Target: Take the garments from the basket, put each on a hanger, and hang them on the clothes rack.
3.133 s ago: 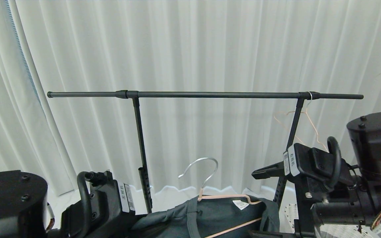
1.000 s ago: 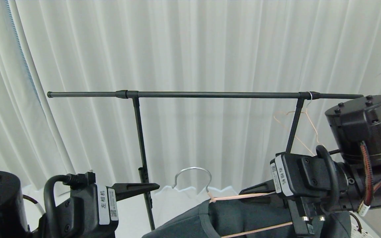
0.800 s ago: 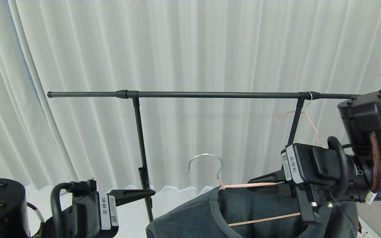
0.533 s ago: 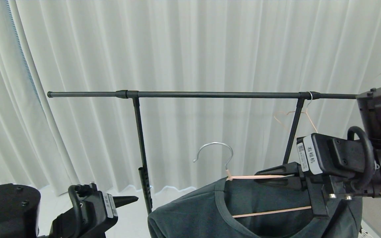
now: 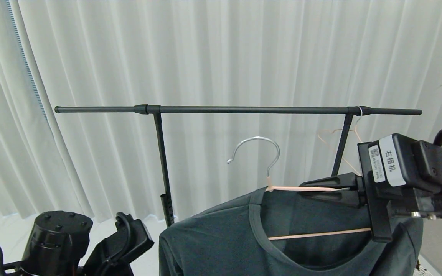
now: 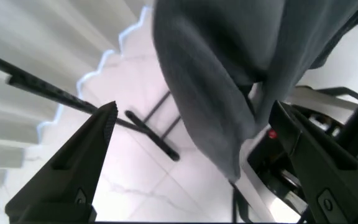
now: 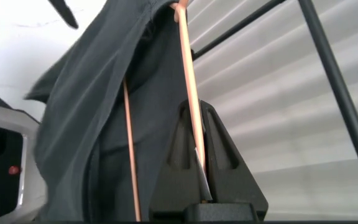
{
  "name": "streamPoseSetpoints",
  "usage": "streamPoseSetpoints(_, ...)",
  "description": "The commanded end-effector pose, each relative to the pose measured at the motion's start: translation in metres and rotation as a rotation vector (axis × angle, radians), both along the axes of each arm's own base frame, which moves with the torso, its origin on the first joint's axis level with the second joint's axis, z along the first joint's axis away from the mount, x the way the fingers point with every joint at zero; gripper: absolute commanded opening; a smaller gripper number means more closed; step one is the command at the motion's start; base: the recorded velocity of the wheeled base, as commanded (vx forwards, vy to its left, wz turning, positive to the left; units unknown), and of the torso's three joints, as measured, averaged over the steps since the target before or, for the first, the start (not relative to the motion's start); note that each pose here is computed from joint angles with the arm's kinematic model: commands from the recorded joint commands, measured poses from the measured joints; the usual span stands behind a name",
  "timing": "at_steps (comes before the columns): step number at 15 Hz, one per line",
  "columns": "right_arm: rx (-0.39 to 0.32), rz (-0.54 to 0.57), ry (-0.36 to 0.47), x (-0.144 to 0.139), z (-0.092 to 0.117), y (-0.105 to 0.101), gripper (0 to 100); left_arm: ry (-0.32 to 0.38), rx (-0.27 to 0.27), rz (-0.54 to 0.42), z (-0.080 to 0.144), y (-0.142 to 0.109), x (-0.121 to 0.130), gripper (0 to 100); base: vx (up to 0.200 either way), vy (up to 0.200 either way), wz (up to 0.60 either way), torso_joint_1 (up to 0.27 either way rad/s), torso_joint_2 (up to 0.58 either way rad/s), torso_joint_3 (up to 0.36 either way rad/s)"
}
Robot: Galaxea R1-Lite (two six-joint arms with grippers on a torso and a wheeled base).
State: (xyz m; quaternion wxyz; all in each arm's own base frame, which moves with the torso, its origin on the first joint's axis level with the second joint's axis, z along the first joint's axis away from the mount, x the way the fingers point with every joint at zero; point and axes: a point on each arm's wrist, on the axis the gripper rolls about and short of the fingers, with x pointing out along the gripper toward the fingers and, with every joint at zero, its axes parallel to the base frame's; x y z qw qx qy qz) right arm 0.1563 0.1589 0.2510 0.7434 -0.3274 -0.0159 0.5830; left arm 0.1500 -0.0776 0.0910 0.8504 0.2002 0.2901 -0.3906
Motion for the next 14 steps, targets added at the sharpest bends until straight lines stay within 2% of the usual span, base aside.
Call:
streamPoseSetpoints(1,0.011,0.001,-0.011,-0.003,0.003,-0.003,0,0.038,0.01,0.047,-0.006,0.006,0.008,100,0.0,0.0,0.0,0.0,0.0,0.0)
streamPoseSetpoints(3,0.027,0.003,-0.026,-0.007,0.009,-0.006,0,0.034,0.001,0.069,-0.005,0.007,0.015,100,0.0,0.0,0.0,0.0,0.0,0.0)
streamPoseSetpoints(4,0.033,0.0,-0.025,-0.009,0.01,-0.008,0,0.031,-0.011,0.058,-0.003,0.006,0.018,0,0.0,0.0,0.0,0.0,0.0,0.0)
streamPoseSetpoints(8,0.058,-0.021,-0.01,-0.016,0.013,-0.015,0,0.028,-0.024,0.061,-0.001,0.005,0.026,0,0.0,0.0,0.0,0.0,0.0,0.0)
streamPoseSetpoints(13,0.058,-0.079,0.008,-0.013,0.009,-0.026,0,0.007,-0.034,0.277,0.002,0.043,0.04,0,0.0,0.0,0.0,0.0,0.0,0.0)
streamPoseSetpoints(14,0.062,-0.084,0.011,-0.013,0.009,-0.026,0,-0.002,-0.036,0.286,0.003,0.045,0.04,0,0.0,0.0,0.0,0.0,0.0,0.0)
